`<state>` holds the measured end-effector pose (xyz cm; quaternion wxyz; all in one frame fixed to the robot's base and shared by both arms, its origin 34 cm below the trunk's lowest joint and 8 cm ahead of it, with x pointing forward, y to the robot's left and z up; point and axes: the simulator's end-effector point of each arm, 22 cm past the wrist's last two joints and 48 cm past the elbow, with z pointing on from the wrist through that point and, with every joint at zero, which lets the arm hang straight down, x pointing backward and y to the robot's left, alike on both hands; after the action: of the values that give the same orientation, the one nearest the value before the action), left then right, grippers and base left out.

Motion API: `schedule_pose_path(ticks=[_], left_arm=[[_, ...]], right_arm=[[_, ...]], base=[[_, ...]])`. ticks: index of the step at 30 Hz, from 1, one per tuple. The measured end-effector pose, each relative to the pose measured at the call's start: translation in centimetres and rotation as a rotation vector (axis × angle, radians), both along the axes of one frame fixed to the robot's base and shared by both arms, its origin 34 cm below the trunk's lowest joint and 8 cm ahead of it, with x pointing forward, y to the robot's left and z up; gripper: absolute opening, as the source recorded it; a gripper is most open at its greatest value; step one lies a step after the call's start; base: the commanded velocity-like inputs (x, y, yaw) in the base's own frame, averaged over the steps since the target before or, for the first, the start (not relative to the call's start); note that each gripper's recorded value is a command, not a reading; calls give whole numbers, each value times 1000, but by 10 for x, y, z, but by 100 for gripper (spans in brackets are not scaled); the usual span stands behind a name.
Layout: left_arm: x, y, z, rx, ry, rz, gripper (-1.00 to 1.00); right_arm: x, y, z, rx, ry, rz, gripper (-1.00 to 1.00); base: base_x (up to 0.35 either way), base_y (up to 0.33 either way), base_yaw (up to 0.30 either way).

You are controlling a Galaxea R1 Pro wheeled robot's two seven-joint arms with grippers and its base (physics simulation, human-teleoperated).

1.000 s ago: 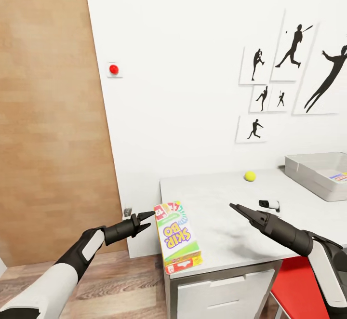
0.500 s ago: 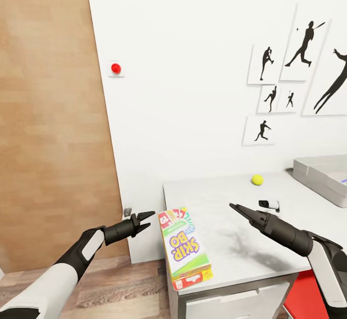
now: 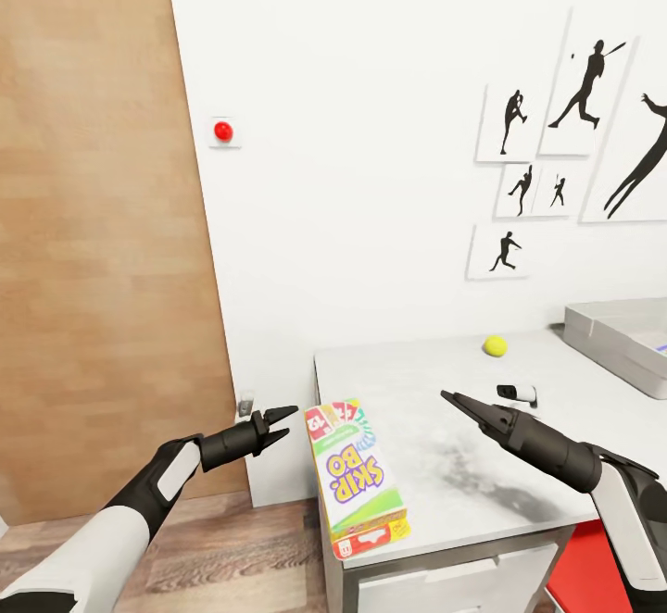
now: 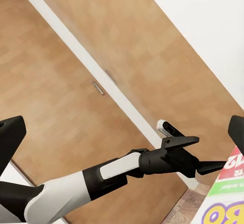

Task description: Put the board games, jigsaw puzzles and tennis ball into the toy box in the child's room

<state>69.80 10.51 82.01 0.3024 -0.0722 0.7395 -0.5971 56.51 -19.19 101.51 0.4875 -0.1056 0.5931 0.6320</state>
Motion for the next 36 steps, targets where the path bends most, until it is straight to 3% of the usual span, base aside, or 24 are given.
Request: schedule_pose_path(ticks=[36], left_arm=[[0,-1,0,-1,1,-1,100]], right_arm=[[0,0,0,0,0,0,100]], base=[[-14,-25,0]])
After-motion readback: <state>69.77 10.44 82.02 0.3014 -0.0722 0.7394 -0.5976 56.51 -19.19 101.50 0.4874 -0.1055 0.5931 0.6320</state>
